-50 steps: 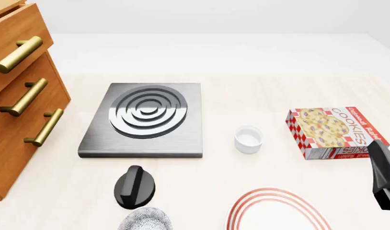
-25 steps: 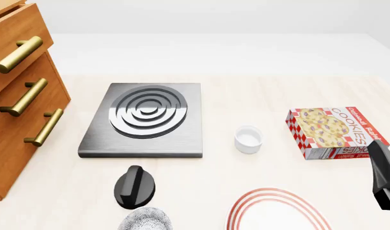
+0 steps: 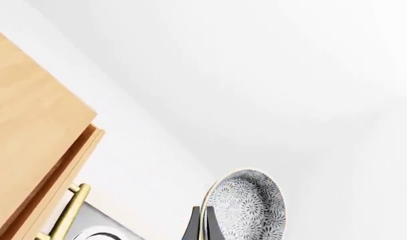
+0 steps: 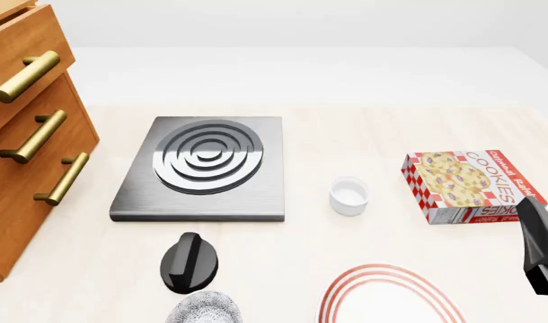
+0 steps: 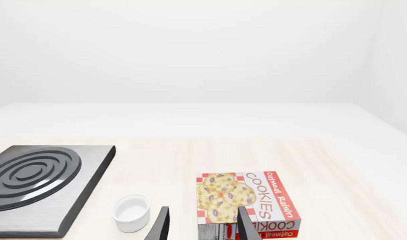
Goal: Pick the akita bowl on the wooden cabinet and place it on the plate.
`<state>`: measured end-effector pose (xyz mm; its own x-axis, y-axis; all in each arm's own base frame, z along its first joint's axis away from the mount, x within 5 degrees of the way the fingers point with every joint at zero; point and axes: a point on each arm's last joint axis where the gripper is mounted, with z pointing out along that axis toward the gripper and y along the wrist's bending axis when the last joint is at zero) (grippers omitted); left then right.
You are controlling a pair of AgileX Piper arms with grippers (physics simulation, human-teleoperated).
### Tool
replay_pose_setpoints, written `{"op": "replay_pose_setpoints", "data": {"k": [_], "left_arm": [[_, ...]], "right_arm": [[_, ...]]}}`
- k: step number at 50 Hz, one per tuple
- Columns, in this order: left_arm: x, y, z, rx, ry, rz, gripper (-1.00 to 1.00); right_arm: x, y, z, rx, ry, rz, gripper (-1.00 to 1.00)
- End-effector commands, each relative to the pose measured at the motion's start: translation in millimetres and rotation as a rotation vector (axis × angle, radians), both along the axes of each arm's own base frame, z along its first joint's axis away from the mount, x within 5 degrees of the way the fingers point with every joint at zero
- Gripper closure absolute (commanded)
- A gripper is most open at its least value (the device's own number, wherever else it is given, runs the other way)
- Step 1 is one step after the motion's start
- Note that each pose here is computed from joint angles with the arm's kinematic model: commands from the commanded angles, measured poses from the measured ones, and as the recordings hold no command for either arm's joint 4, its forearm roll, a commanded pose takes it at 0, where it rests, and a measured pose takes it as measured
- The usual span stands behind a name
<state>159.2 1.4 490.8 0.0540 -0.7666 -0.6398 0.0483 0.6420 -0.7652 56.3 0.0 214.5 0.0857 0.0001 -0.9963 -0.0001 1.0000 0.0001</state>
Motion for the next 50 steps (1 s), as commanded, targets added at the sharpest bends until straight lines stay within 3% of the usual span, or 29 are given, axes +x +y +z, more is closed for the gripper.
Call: {"op": "replay_pose_setpoints", "data": {"k": [1,22,50], "left_arm": [[-1.3,-14.7,-6.9,-0.018,0.029,-0.095,1.0],[-0.7,-42.9,-30.8,-0.061,0.118,-0.267,1.0],[16.3,-75.6,-51.3,0.033,0.201,-0.409,1.0]], "right_arm": [[0.0,0.0,0.0,0.0,0.0,0.0,-1.0],[0.0,0.0,0.0,0.0,0.0,0.0,-1.0],[0.0,0.0,0.0,0.0,0.0,0.0,-1.0]]}}
